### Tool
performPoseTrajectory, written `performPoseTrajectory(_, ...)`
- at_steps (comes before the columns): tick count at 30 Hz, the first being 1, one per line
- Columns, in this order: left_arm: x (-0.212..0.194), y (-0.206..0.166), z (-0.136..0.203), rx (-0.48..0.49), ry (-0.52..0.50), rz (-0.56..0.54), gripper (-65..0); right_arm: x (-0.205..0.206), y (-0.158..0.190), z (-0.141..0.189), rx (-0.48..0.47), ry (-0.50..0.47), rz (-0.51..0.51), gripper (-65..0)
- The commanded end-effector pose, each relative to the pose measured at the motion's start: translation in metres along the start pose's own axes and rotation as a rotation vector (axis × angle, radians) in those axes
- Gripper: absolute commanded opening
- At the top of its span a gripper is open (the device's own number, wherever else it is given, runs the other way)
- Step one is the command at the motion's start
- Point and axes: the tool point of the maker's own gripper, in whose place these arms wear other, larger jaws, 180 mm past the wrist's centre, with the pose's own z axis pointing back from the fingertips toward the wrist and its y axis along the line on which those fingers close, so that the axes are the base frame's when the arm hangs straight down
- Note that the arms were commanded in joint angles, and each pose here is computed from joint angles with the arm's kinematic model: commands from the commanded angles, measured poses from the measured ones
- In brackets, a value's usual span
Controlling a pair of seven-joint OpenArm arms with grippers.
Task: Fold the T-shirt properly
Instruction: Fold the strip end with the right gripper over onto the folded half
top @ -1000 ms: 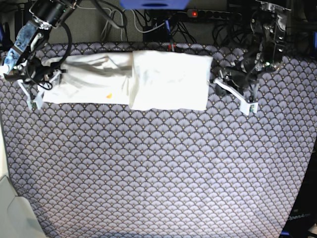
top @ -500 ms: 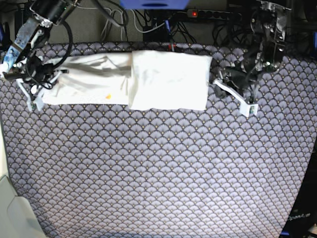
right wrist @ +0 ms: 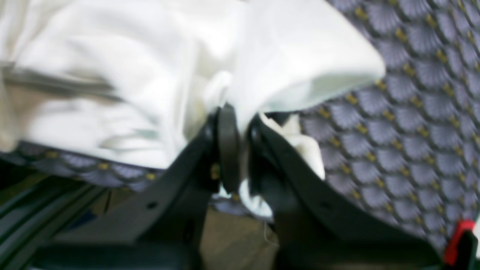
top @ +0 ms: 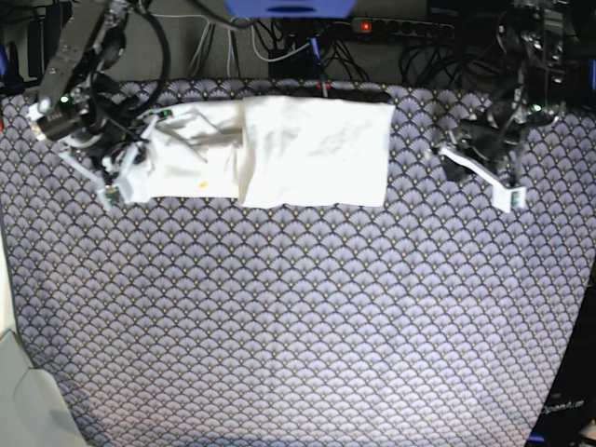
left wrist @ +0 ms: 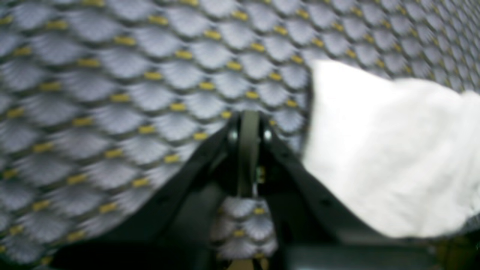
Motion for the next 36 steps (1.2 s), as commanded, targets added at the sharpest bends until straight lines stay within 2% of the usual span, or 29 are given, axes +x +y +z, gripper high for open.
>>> performPoseTrajectory(1,0.009,0.009,0.008,0.02,-0.036,-0.001,-64.7,0.012,0.007,0.003,0.016,-0.05,0.003,-65.0)
performPoseTrajectory(3,0.009,0.028,0.016,0.066,-0.047,0.022,-64.7,0.019,0.017,0.002,0.039,-0.068,0.012,-65.0)
performPoseTrajectory(7,0.002,0.06,0.033,0.146,-0.048,0.057,-64.7,0.039,0.047,0.003,0.148,-0.145,0.023,-65.0)
performPoseTrajectory(13,-0.004,0.088,0.05,0.221,-0.05,0.085,-64.7,0.063,0.086,0.006,0.268,-0.22,0.036,-65.0)
performPoseTrajectory(18,-0.01,0.092,0.053,0.233,-0.038,0.086,-64.7,0.077,0.122,0.009,0.355,-0.252,0.08,-65.0)
performPoseTrajectory(25,-0.016,0.092,0.053,0.233,-0.023,0.09,-64.7,0.093,0.15,0.014,0.416,-0.284,0.159,-65.0)
performPoseTrajectory(36,-0.017,0.09,0.053,0.229,-0.021,0.091,-64.7,0.13,0.214,0.042,0.602,-0.425,0.297,-65.0)
